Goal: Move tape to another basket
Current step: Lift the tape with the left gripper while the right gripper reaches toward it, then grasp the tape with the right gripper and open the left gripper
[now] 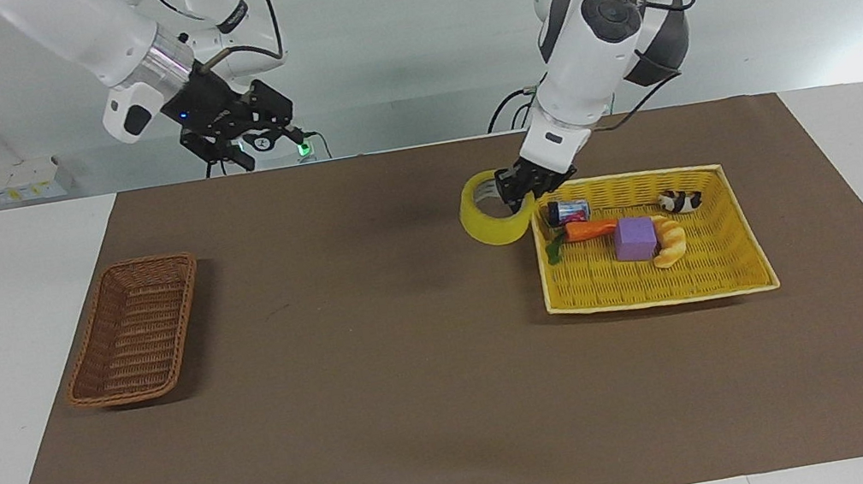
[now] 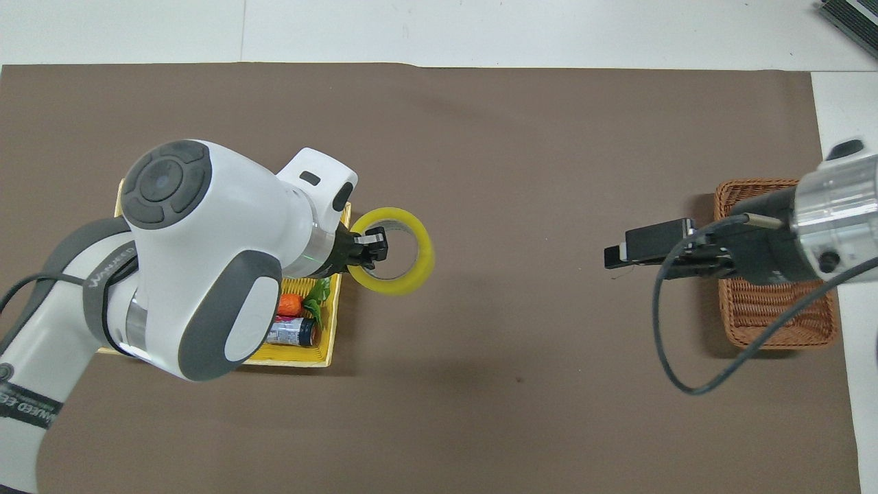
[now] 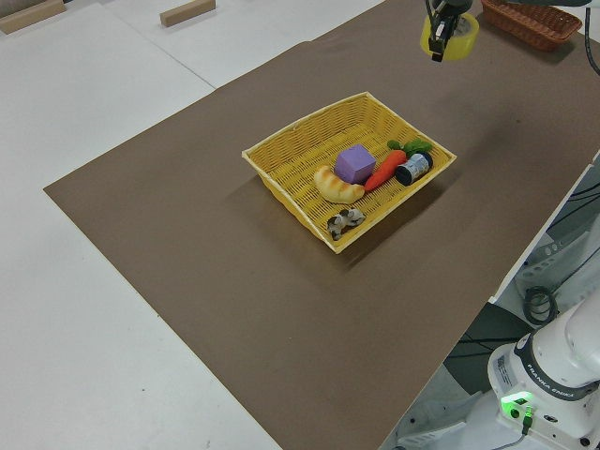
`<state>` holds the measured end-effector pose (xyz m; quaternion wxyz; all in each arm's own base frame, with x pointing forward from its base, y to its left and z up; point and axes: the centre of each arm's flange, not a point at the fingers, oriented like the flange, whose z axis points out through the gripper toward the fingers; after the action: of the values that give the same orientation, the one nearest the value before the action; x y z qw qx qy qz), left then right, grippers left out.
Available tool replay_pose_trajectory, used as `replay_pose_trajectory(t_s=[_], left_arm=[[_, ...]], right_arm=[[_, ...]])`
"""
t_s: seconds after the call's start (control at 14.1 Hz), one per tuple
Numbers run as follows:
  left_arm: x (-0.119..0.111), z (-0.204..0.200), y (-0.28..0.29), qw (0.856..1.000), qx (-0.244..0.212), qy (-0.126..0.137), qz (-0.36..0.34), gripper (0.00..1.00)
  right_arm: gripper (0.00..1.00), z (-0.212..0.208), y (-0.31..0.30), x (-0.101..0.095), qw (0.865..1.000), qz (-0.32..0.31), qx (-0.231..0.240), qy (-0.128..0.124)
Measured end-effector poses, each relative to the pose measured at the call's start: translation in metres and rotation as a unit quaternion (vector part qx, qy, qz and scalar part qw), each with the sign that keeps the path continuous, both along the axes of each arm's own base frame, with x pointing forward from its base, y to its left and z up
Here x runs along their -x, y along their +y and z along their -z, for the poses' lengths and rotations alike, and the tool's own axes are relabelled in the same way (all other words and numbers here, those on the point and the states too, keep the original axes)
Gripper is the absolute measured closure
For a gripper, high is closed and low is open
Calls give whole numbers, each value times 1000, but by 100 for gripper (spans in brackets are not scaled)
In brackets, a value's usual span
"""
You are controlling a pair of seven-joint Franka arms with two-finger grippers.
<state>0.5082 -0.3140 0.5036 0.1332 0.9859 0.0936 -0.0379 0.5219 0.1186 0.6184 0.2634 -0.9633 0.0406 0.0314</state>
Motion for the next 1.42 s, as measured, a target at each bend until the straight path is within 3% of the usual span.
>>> replay_pose_trajectory(t_s=[0.21,0.5,1.28,1.42], left_arm=[[20,-13,-44,999,31,-7,-22,76],[49,-21,-90,998,54,-17,-34,76],[70,-49,-133,990,125,-58,-31,76],[70,-52,-134,989,131,-63,-33,76]], right_arm=[[0,24,30,-2,999,14,-42,-9],[0,46,54,2,999,12,-47,-19],[0,66,31,26,998,-29,-43,-35],[5,66,29,27,997,-39,-43,-42]])
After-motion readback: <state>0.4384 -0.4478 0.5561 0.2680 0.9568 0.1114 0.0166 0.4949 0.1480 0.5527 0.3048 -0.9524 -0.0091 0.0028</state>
